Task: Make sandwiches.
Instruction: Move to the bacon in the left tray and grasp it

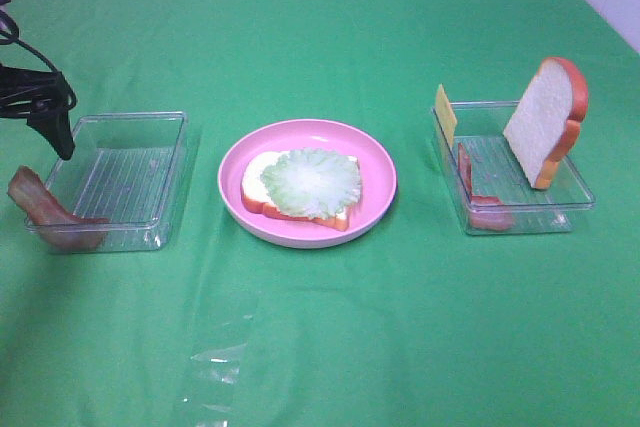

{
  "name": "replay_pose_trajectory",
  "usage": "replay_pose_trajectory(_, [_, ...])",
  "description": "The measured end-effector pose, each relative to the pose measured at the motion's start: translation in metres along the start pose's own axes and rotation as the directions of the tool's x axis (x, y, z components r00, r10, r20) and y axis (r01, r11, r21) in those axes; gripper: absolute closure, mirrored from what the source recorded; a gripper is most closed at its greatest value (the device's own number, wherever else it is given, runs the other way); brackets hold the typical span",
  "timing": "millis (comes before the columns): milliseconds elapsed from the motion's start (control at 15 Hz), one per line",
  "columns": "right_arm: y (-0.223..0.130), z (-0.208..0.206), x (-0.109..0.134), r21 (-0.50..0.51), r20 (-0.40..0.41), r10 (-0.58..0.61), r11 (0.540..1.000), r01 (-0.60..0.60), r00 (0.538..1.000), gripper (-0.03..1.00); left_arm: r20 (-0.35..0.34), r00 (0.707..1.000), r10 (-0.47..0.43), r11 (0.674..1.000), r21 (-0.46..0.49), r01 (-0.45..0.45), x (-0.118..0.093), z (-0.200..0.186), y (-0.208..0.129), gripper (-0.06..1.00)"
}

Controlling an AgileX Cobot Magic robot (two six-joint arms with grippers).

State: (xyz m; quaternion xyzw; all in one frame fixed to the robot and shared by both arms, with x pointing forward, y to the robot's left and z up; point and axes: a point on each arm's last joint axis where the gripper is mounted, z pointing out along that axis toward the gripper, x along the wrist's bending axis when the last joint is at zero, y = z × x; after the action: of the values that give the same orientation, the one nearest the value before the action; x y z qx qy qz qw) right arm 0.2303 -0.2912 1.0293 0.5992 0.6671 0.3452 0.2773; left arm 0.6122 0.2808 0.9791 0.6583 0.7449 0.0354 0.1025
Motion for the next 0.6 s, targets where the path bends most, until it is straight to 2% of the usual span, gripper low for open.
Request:
replay_pose_trajectory(133, [0.0, 0.0, 0.0, 0.0, 0.0, 0.0, 1.0, 0.0, 1.0, -0.02, 0.006, 1.0, -0.006, 1.0, 0.003, 0.006, 0.0, 0.004, 0.001, -0.05])
replay_pose_trajectory(600, [0.0, 0.0, 0.0, 0.0, 0.0, 0.0, 1.0, 0.0, 1.0, -0.02, -0.004, 1.0, -0.022, 0.994, 0.108, 0.022, 0.002, 0.043, -0.002, -0.05])
